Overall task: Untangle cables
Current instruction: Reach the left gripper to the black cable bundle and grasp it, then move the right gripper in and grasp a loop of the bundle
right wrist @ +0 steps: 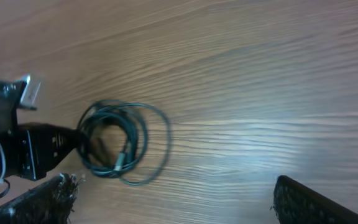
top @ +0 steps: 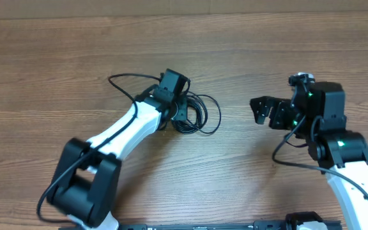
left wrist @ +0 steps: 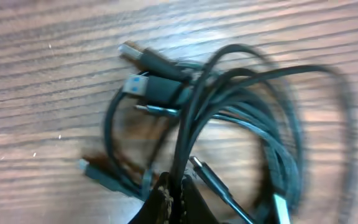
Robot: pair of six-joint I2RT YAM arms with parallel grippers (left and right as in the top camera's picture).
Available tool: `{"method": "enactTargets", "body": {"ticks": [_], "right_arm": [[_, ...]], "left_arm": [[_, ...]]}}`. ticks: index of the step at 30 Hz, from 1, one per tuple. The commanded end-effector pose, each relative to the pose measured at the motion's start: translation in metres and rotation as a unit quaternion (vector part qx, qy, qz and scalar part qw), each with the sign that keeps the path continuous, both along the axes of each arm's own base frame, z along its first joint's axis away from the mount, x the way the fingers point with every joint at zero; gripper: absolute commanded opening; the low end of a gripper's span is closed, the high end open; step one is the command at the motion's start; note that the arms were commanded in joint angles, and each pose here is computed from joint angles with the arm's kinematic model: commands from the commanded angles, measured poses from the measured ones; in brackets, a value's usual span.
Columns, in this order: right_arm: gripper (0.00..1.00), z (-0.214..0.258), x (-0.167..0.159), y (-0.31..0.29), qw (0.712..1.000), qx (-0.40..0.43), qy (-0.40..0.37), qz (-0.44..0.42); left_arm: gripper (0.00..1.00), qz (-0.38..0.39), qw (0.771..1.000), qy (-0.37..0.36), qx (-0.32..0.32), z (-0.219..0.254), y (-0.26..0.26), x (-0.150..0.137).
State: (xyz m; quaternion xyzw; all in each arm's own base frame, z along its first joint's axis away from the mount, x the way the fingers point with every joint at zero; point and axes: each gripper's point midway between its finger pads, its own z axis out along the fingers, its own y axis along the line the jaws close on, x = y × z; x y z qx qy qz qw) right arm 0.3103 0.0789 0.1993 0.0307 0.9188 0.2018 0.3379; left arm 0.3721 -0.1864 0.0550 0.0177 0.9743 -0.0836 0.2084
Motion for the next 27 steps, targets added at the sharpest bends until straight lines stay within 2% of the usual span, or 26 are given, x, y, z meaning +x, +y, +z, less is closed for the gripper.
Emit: {"method": "enactTargets", "body": {"ticks": [1, 3, 5, 9, 12, 14, 19, 23, 27], "right_arm": [[0.99, -0.002, 0.004, 0.027, 0.998, 0.035, 0.014, 0.049], [0.94, -0.013, 0.006, 0.036, 0.997, 0.033, 0.03, 0.062], [0.84, -0.025, 0.007, 0.05, 0.995, 0.033, 0.046, 0.082], [0.8, -0.045, 0.006, 0.084, 0.989, 0.027, 0.063, 0.129], [0.69, -0.061, 0.013, 0.101, 0.989, 0.003, 0.064, 0.132], [0.67, -0.069, 0.017, 0.107, 0.991, 0.0, 0.07, 0.117], [0.66, -0.084, 0.015, 0.138, 0.987, 0.006, 0.075, 0.144], [0.58, -0.103, 0.013, 0.145, 0.987, -0.019, 0.09, 0.134], [0.59, -0.12, 0.014, 0.147, 0.987, -0.04, 0.102, 0.117]], "left_arm": [[0.04, -0.024, 0.999, -0.025, -0.03, 0.037, -0.012, 0.001], [0.04, -0.024, 0.999, -0.009, -0.022, 0.031, -0.009, -0.006], [0.04, -0.021, 1.0, 0.006, -0.009, 0.024, -0.004, -0.011], [0.04, -0.011, 0.999, 0.039, 0.025, 0.005, 0.008, -0.02], [0.04, -0.007, 0.997, 0.064, 0.049, -0.007, 0.017, -0.028], [0.04, -0.007, 0.996, 0.073, 0.055, -0.012, 0.018, -0.031], [0.04, 0.001, 0.993, 0.084, 0.079, -0.022, 0.026, -0.033], [0.04, 0.014, 0.992, 0.075, 0.1, -0.023, 0.035, -0.03], [0.04, 0.018, 0.992, 0.071, 0.1, -0.023, 0.035, -0.028]]}}
